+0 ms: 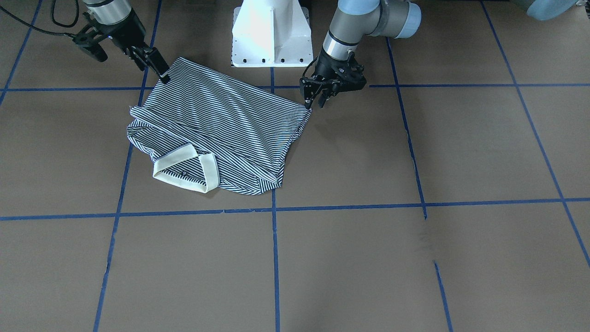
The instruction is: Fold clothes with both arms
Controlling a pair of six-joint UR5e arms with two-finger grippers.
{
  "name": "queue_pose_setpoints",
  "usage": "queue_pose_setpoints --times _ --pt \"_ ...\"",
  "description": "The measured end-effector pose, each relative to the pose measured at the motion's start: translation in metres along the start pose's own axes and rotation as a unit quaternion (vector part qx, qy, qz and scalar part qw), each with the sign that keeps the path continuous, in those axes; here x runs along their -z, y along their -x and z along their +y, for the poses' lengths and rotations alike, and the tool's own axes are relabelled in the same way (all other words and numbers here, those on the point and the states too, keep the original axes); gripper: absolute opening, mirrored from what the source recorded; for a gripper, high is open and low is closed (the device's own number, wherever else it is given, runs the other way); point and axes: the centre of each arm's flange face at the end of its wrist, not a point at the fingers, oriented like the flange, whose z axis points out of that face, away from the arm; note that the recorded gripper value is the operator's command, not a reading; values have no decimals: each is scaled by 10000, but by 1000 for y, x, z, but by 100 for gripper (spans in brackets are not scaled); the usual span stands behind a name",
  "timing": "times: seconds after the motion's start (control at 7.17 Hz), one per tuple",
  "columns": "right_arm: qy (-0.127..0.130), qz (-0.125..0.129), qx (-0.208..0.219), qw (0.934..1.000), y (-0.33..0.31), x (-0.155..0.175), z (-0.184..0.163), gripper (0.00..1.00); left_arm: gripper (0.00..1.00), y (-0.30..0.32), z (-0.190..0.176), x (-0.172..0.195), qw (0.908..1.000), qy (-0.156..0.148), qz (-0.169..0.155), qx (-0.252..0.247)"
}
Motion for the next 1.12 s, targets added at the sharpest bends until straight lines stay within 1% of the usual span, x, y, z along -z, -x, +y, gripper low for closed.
queue_pose_setpoints --times 0.14,0.28,0.56,0.84,0.98,1.12 --pt "-20 -27 -4 10000 3 -1 -2 100 50 2 17 -8 9999 82 -111 -2" --pt "-46 -6 -9 10000 3 -5 -3 100 50 2 26 -13 9998 110 -163 -4" --pt "-85 5 -17 10000 7 -13 -5 100 50 1 30 -18 9998 89 -197 -16" --pt "-92 8 -20 10000 9 -15 -5 100 48 -6 26 -28 9997 -142 -202 -67" --pt "-93 8 -20 10000 9 -16 -5 100 41 -6 25 -32 9995 -211 -218 -80" --pt "-93 10 -20 10000 9 -16 -5 100 24 -6 24 -35 9994 -245 -241 -84"
